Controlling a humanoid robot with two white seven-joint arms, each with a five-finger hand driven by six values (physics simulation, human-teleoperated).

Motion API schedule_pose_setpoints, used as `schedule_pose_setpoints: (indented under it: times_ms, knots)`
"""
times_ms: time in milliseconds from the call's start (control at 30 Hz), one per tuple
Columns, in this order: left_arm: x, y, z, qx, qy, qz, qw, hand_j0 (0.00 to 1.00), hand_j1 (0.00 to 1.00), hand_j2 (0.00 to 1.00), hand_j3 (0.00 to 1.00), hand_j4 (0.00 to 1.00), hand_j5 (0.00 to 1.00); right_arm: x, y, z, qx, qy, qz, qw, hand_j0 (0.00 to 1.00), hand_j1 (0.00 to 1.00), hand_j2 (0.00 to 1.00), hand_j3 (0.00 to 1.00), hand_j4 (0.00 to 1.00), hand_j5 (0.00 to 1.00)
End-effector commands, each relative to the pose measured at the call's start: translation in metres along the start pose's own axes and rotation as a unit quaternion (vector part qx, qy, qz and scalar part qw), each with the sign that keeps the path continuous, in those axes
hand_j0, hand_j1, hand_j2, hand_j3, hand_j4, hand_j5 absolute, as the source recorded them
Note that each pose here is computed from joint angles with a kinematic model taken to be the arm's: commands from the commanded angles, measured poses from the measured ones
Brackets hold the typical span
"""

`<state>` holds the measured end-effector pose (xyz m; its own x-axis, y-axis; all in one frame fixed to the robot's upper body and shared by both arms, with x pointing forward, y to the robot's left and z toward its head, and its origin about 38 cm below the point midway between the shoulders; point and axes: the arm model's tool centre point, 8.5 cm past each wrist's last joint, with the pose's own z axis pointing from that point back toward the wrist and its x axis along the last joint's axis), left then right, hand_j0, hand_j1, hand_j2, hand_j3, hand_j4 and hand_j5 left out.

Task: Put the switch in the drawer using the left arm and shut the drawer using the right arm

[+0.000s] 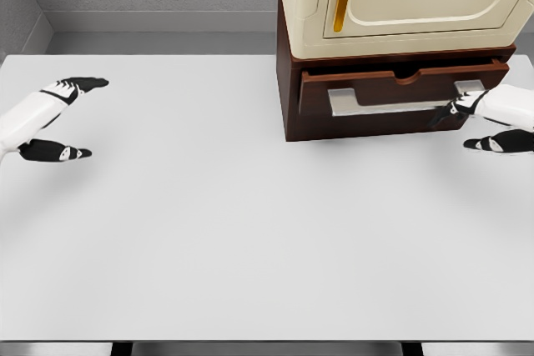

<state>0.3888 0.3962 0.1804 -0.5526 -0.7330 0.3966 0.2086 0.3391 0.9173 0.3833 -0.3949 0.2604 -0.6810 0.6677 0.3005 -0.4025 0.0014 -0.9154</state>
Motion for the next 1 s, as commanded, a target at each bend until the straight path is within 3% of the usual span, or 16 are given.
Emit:
schedule_pose_setpoints:
  times_ms: [0,533,967]
  knots:
    - [0.000,0.001,0.000,0.002,0.000,0.003,1.0000,1.00,1.00,1.00,1.00,1.00,1.00,-0.003,0.009,-0.004,0.007,0.000,-0.011,0.9999,0.69,0.69,0.69,0.69,0.69,0.69]
    - [0.000,0.000,0.000,0.003,-0.001,0.004,1.0000,1.00,1.00,1.00,1.00,1.00,1.00,-0.009,-0.001,-0.023,-0.003,-0.002,-0.002,1.0000,0.68,0.68,0.68,0.68,0.68,0.68]
    - [0.003,0.001,-0.001,0.004,-0.004,0.002,1.0000,1.00,1.00,1.00,1.00,1.00,1.00,-0.013,0.008,-0.036,0.012,-0.002,-0.006,0.9999,0.68,0.68,0.68,0.68,0.68,0.68]
